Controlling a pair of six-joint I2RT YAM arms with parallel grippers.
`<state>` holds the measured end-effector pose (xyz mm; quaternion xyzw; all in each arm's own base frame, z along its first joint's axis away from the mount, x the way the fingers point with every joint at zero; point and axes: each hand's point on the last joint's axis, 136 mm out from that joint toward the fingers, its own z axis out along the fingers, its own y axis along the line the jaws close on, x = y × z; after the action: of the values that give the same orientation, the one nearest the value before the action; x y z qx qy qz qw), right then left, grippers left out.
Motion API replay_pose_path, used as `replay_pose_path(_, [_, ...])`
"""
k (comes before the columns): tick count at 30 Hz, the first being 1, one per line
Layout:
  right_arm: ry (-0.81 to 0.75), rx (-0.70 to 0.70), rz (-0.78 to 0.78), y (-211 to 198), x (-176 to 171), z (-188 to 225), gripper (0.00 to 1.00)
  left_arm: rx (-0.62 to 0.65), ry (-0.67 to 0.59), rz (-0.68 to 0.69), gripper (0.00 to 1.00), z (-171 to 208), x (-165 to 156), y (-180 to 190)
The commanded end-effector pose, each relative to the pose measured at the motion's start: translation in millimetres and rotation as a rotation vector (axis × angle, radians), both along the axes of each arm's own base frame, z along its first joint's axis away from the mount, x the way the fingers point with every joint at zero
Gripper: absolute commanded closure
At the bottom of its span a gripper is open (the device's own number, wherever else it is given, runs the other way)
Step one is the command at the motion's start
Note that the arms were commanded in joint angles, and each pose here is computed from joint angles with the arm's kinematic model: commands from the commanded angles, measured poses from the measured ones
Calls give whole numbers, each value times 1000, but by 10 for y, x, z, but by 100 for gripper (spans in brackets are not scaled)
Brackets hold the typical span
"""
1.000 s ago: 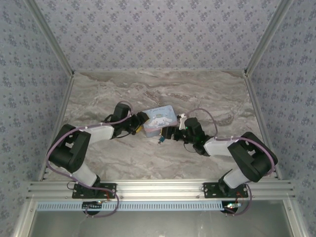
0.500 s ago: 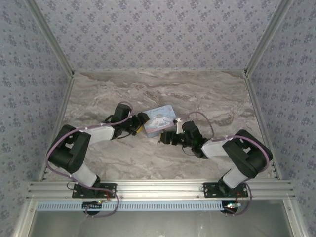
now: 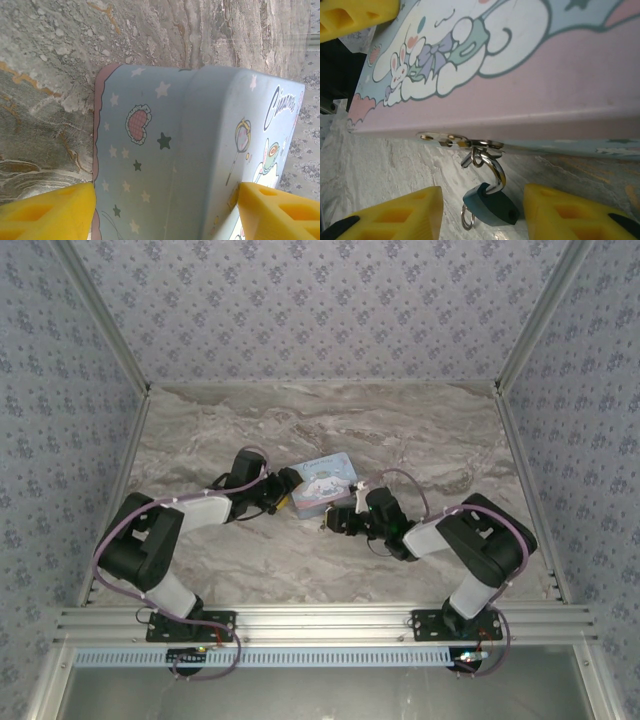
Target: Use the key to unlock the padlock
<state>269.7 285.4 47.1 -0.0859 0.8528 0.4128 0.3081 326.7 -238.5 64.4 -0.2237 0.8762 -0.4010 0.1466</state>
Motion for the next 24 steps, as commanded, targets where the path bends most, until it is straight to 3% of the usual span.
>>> replay_pose_path(1, [-30,27,-14,40,97,76,59,91,151,-14,27,-384,-332,108])
replay_pose_path(24, [3,50,-71,-29,159,-18,89,94,154,-14,26,-388,-338,112])
